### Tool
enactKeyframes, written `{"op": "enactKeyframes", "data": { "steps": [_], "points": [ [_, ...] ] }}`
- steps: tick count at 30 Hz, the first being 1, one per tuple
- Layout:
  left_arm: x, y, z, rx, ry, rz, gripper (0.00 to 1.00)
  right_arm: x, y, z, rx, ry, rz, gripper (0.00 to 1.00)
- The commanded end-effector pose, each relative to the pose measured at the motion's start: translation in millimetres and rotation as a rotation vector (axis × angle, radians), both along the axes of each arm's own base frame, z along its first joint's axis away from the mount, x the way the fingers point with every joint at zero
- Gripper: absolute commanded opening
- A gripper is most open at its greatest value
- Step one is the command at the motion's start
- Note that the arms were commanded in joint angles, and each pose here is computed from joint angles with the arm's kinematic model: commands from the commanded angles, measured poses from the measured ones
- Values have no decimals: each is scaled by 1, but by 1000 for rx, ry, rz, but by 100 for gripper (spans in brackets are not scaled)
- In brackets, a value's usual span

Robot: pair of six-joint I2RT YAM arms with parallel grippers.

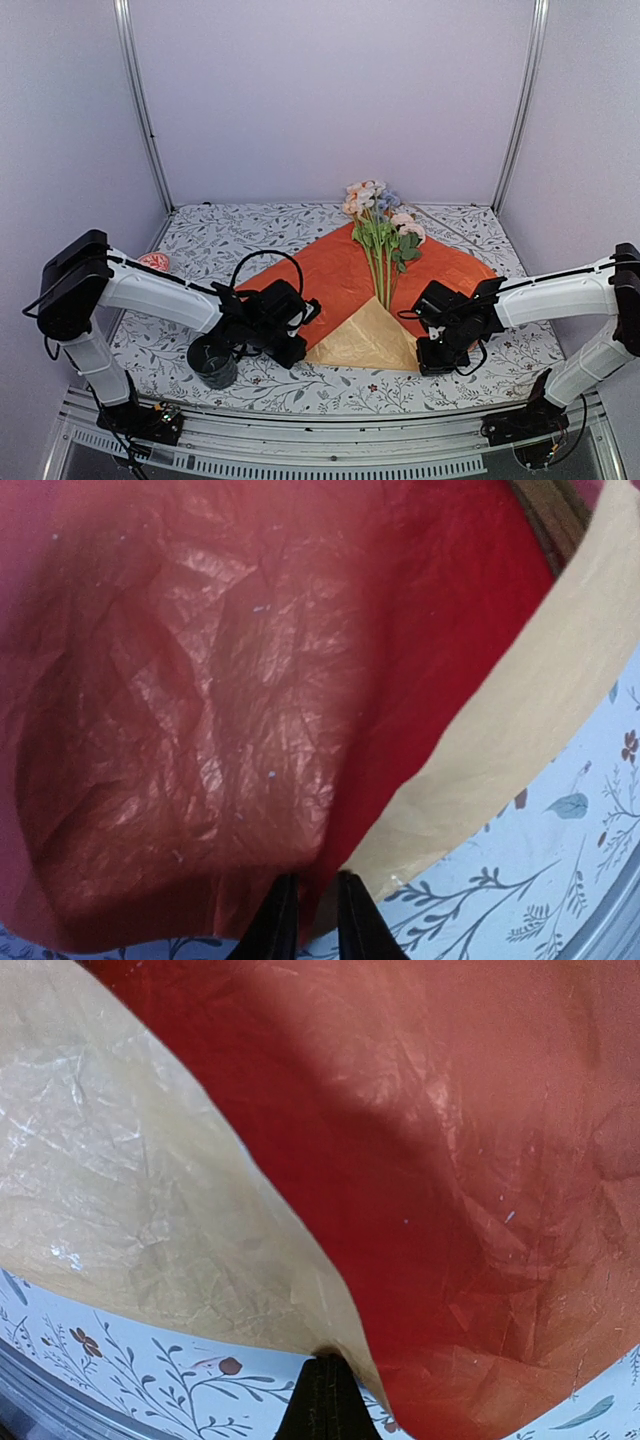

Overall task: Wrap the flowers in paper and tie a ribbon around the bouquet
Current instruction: Press the fold line on the 1/4-folded wrapping paper, then adjust the 1/4-folded wrapping paper at the center of the board.

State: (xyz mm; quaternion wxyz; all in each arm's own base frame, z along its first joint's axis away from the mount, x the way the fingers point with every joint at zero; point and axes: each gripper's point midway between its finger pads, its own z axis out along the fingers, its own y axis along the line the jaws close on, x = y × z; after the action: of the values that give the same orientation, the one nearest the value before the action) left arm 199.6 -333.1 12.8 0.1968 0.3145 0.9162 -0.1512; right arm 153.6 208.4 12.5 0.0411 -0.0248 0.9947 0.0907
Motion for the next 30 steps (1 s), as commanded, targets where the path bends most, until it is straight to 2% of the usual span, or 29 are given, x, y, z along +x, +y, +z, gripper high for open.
{"op": "enactKeyframes", "data": {
  "steps": [1, 4, 8, 11, 14, 18, 22, 24, 26, 27, 30],
  "points": [
    [-9, 9, 12, 187, -83, -62, 16, -1, -12, 0, -52, -4, -15, 0],
    [-22, -44, 54, 131, -211, -227, 16, 2, -11, 1, -60, -9, -10, 0],
    [-40, -105, 96, -90, -244, -378, 17, 5, -10, 1, -63, -15, -14, 0],
    [-48, -129, 106, -204, -240, -453, 19, 7, -8, 1, -60, -20, -16, 0],
    [-44, -143, 102, -231, -248, -475, 20, 8, -5, 1, -52, -23, -18, 0],
    [-30, -139, 98, -190, -226, -422, 19, 11, -2, 1, -50, -25, -14, 0],
    [-8, -112, 122, -148, -368, -307, 21, 12, 1, 2, -34, -27, -13, 0],
    [2, -94, 136, -124, -440, -259, 25, 12, 2, 1, -31, -24, -12, 0],
    [-7, -82, 138, -149, -429, -312, 33, 12, 2, 0, -30, -20, -13, 0],
    [-21, -82, 141, -202, -390, -375, 38, 12, 3, 0, -29, -19, -12, 0],
    [-57, -80, 149, -346, -326, -520, 44, 12, 2, -1, -30, -14, -10, 0]
  ]
}}
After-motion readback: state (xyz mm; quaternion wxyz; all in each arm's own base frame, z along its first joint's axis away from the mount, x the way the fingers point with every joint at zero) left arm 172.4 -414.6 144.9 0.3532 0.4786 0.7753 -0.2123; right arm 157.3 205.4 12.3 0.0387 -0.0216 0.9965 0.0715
